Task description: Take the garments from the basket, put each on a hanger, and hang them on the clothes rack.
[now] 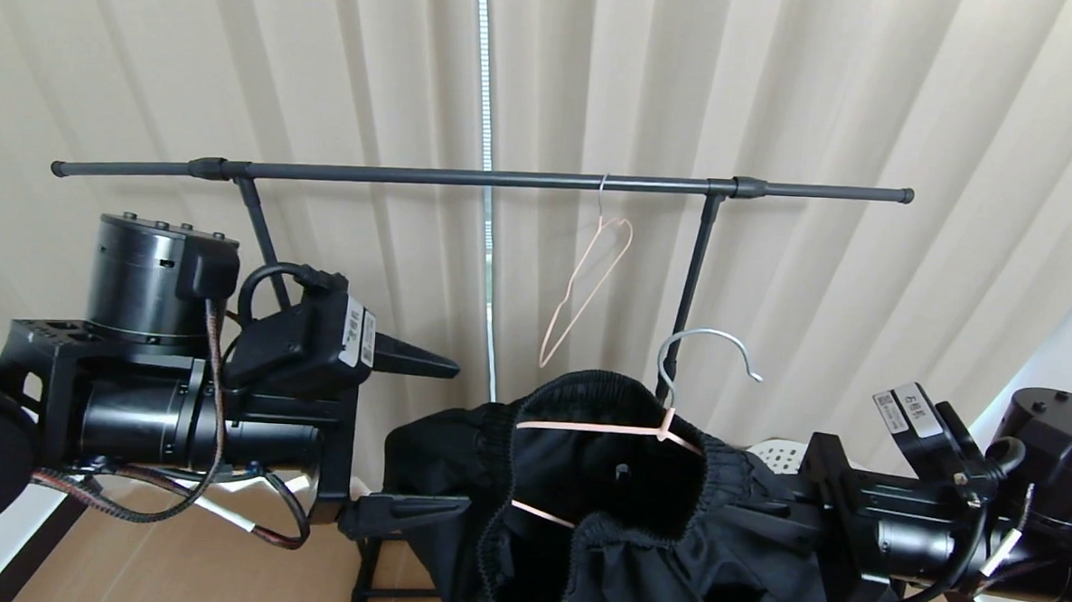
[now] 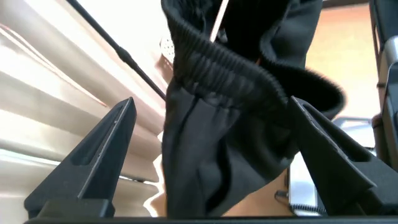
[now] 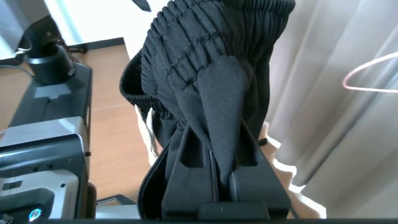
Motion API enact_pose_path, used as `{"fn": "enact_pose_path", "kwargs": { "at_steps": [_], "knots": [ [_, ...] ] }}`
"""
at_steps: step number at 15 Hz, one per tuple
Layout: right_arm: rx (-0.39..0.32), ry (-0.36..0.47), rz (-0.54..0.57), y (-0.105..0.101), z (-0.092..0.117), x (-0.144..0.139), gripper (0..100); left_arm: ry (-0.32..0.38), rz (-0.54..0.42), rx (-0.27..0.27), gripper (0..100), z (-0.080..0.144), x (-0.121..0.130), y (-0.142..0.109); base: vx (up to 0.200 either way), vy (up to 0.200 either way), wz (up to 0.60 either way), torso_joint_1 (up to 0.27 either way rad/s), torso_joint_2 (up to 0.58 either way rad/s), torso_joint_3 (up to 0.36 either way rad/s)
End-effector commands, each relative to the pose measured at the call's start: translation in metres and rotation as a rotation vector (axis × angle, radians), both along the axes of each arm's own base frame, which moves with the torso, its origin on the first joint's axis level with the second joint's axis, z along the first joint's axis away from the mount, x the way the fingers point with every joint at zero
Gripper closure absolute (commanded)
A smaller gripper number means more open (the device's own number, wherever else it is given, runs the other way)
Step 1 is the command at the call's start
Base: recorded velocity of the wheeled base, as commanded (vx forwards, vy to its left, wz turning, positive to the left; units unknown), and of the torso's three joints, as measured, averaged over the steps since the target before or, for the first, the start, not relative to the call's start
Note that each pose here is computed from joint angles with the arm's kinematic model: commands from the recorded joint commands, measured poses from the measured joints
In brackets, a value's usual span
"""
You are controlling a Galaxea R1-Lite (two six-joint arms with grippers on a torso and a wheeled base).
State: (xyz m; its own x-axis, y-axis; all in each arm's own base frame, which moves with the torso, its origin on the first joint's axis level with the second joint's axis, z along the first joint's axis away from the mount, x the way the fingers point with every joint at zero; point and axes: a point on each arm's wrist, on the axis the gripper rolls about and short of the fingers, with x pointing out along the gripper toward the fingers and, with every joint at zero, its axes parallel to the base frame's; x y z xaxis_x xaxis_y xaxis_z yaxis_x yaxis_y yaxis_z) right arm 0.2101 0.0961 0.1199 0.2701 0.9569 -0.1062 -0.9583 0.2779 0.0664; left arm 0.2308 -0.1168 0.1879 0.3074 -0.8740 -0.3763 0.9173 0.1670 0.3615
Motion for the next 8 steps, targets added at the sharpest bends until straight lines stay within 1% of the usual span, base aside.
{"fn": "enact_pose_path", "kwargs": {
  "at_steps": [1,3,6,8],
  "knots": [
    [0.008,-0.012,0.025,-0.001,0.003,-0.003,100,0.036,-0.014,0.035,0,-0.012,0.015,-0.007,0.000,0.000,0.00,0.000,0.00,0.000],
    [0.014,-0.014,0.051,-0.001,0.005,-0.006,100,0.044,-0.018,0.038,0,-0.012,0.023,-0.012,0.000,0.000,0.00,0.000,0.00,0.000],
    [0.015,-0.017,0.057,-0.001,0.005,-0.008,100,0.052,-0.053,0.041,0,-0.015,0.031,-0.028,0.000,0.000,0.00,0.000,0.00,0.000],
    [0.015,-0.016,0.060,0.000,0.005,-0.008,100,0.055,-0.071,0.041,0,-0.016,0.032,-0.034,0.000,0.000,0.00,0.000,0.00,0.000]
  ]
}}
